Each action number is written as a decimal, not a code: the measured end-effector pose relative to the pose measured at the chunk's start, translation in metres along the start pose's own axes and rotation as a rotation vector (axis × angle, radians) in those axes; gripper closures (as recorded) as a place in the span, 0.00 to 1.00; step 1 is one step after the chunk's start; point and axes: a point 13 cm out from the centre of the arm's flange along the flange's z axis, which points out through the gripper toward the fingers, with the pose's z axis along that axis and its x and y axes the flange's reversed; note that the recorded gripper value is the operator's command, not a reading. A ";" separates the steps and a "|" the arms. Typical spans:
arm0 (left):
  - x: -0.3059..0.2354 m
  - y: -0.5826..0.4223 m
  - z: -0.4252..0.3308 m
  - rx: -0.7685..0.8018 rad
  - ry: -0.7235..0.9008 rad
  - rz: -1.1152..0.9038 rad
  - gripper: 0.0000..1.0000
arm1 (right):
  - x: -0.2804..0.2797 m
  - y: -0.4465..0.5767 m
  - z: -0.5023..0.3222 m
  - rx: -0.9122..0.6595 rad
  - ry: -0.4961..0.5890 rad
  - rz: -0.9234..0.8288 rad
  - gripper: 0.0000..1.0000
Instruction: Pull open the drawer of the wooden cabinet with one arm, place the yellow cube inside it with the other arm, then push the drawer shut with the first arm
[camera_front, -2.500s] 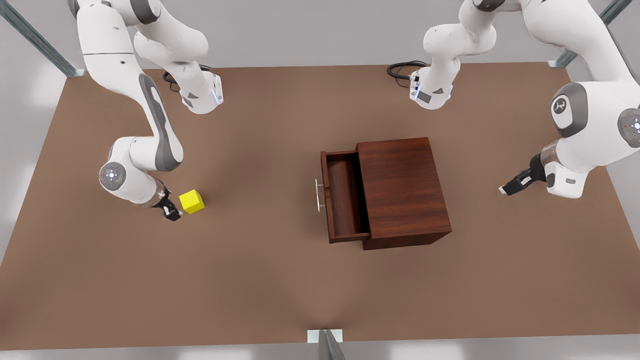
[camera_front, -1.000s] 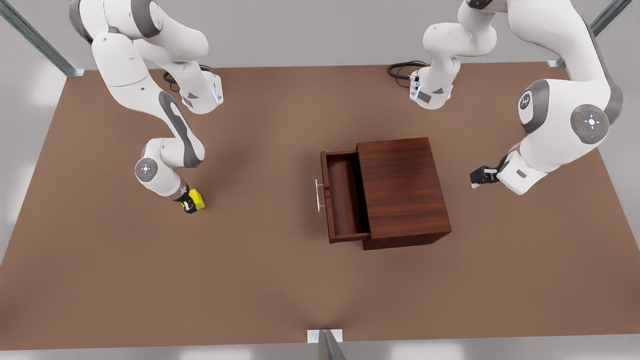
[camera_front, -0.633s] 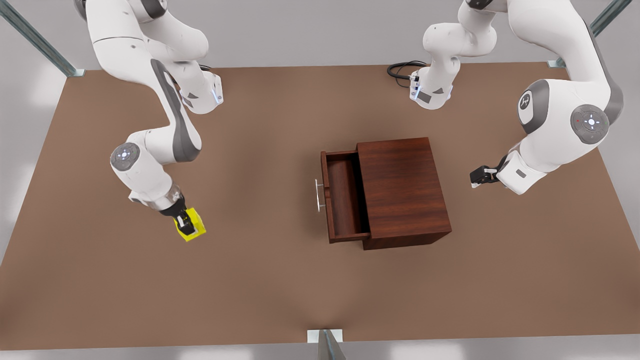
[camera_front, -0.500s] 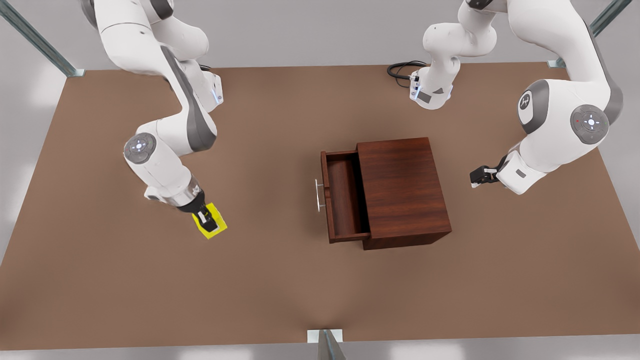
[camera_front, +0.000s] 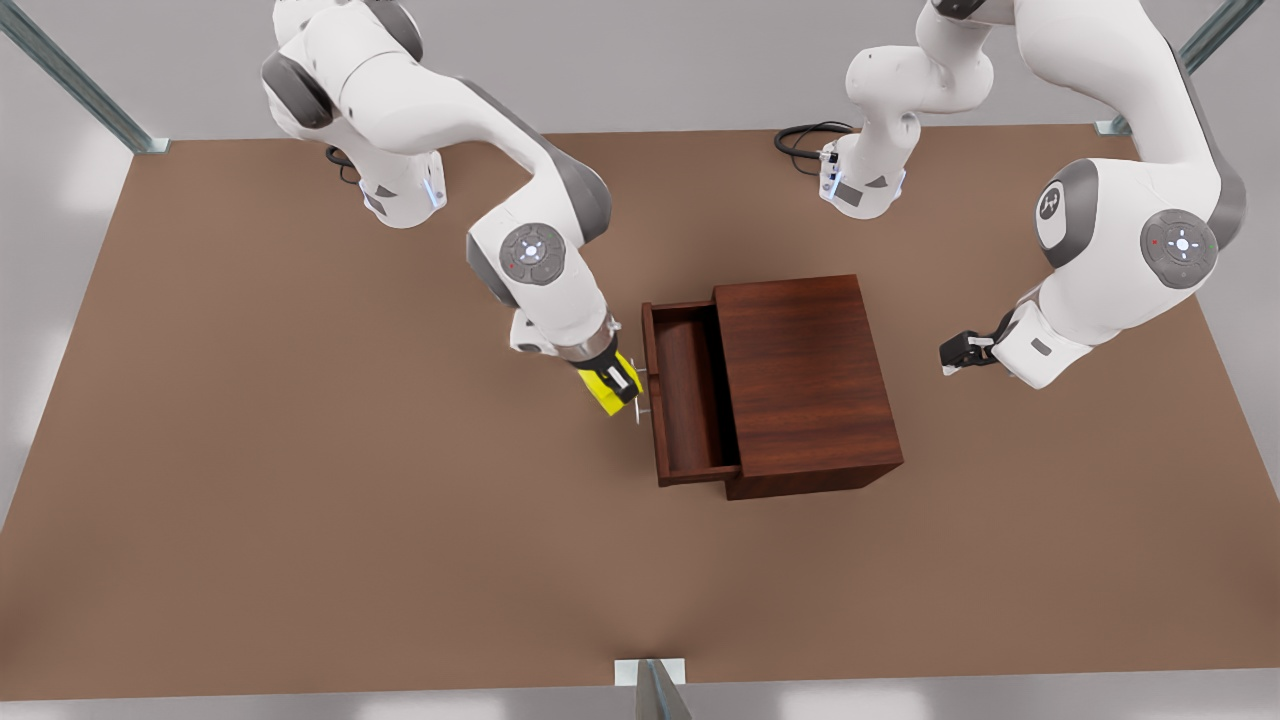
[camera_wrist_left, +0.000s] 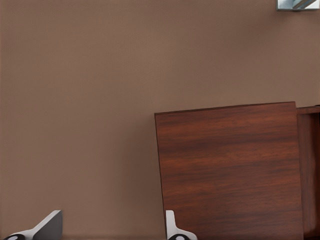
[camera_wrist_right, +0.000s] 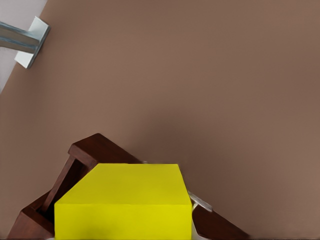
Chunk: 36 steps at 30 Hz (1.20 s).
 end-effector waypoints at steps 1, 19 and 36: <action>0.000 0.000 0.000 0.000 0.000 0.000 0.00 | 0.011 0.002 0.009 -0.001 0.005 0.012 0.45; -0.003 -0.003 -0.005 -0.019 -0.012 0.015 0.00 | -0.071 0.047 0.048 -0.135 -0.064 0.390 0.00; 0.013 -0.475 0.126 -0.022 -0.189 0.252 0.00 | -0.449 -0.266 -0.066 0.279 -0.091 0.077 0.00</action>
